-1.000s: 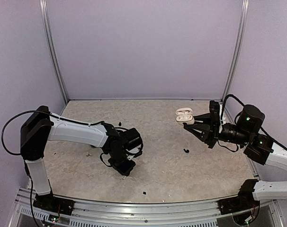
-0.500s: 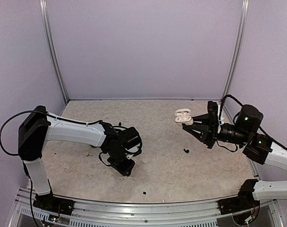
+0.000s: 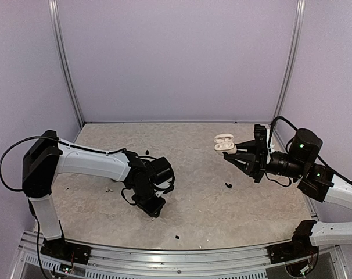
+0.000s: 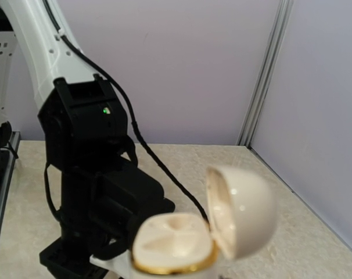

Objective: Insert the wireless bluetooth earbuds into the charging case
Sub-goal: Pick up the left earbud from the center of the board, then insert the left earbud into the left side groove of the charging case.

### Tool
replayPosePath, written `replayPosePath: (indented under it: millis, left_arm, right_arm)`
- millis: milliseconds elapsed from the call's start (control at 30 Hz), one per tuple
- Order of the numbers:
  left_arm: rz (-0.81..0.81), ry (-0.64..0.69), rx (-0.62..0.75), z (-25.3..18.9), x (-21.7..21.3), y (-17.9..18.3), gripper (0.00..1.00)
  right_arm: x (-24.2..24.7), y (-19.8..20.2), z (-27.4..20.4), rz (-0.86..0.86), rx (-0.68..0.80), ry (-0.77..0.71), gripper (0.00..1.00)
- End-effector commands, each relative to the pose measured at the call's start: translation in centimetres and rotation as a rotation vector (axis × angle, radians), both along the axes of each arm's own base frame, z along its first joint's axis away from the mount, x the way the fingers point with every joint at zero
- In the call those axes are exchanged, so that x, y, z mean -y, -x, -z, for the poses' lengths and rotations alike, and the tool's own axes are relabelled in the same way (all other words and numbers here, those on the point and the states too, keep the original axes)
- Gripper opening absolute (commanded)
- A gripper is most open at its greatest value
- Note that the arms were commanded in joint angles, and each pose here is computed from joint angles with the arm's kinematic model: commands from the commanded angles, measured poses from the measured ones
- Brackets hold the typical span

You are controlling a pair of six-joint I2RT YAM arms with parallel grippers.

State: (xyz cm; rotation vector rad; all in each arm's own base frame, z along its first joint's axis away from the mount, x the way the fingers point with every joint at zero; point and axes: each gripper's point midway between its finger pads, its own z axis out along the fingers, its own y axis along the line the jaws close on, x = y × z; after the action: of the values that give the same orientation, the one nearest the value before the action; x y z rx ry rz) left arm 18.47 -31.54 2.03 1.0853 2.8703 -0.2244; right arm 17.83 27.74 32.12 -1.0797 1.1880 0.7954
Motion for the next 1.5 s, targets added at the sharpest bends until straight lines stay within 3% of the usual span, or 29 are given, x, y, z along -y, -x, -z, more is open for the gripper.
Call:
replayPosePath:
  millis: [0,433,667,1000,1100,1267,1467]
  left_arm:
    - [0.014,-0.022,-0.034,0.8,-0.2,0.8,0.3]
    - [0.012,-0.019,-0.007,1.0,-0.1,0.5,0.19]
    - [-0.04,0.132,0.083,-1.8,1.3,-1.6,0.15]
    - [-0.103,0.474,0.427,-14.0,3.6,-6.1,0.14]
    - [-0.107,0.661,0.562,-19.8,4.3,-6.6,0.13]
    - [-0.088,0.963,0.781,-29.1,3.5,-5.4,0.12]
    - [0.006,1.128,0.957,-35.0,3.5,-2.0,0.12]
  right_arm:
    - [0.1,-0.1,-0.9,0.0,0.023,-0.018,0.03]
    - [0.0,-0.1,-1.0,-0.002,0.025,-0.018,0.03]
    - [-0.1,0.0,-1.3,-0.008,0.036,-0.022,0.03]
    - [-0.6,0.1,-1.8,-0.038,0.077,-0.051,0.02]
    - [-0.9,0.2,-2.1,-0.055,0.103,-0.069,0.02]
    - [-1.6,0.6,-2.3,-0.105,0.153,-0.087,0.01]
    - [-1.6,1.3,-3.0,-0.123,0.23,-0.138,0.0]
